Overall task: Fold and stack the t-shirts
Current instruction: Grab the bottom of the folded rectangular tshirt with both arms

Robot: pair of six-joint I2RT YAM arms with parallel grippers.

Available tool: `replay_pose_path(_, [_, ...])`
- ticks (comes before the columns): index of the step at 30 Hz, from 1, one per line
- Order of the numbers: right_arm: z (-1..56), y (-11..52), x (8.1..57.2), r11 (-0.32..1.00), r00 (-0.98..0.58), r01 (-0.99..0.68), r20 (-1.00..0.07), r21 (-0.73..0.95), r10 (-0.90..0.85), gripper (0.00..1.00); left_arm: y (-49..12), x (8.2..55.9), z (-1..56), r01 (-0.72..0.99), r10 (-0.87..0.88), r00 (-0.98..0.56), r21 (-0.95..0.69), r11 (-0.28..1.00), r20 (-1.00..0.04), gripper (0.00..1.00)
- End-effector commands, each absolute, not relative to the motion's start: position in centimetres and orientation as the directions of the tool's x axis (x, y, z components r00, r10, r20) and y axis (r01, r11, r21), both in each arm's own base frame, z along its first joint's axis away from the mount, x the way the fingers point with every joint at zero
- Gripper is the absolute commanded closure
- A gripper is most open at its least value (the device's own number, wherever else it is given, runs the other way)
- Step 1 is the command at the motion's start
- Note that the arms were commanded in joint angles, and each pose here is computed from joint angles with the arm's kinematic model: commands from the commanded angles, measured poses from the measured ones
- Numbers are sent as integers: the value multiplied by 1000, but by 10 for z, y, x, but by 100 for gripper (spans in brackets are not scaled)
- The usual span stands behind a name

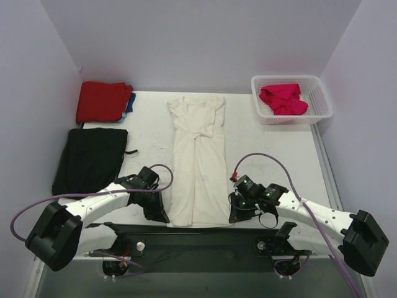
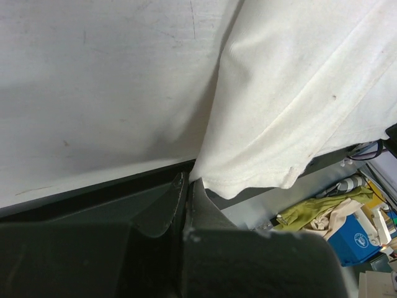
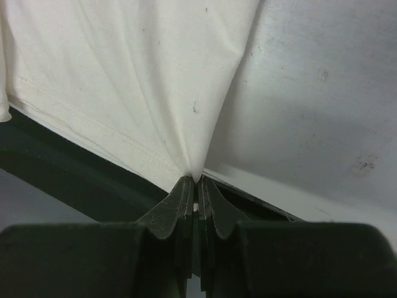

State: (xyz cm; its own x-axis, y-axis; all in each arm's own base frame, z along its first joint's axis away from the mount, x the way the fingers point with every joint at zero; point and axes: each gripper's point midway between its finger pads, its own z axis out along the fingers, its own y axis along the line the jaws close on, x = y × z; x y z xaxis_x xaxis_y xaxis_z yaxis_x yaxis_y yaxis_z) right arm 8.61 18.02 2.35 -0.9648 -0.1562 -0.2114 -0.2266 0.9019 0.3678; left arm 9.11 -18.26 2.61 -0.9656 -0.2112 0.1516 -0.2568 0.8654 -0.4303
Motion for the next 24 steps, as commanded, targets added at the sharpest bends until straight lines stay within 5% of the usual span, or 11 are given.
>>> replay_pose_path(1, [15, 151, 63, 942, -980, -190, -112, 276, -165, 100, -166, 79, 20, -264, -219, -962, -358, 896, 161, 100])
replay_pose_path(11, [21, 155, 71, 948, -977, -188, -147, 258, -154, 100, -171, 92, 27, -230, -203, -973, -383, 895, 108, 100])
replay_pose_path(24, [60, 162, 157, 979, -919, -176, -372, 101, -127, 100, -182, 176, 69, -188, -258, -952, -350, 918, -166, 100])
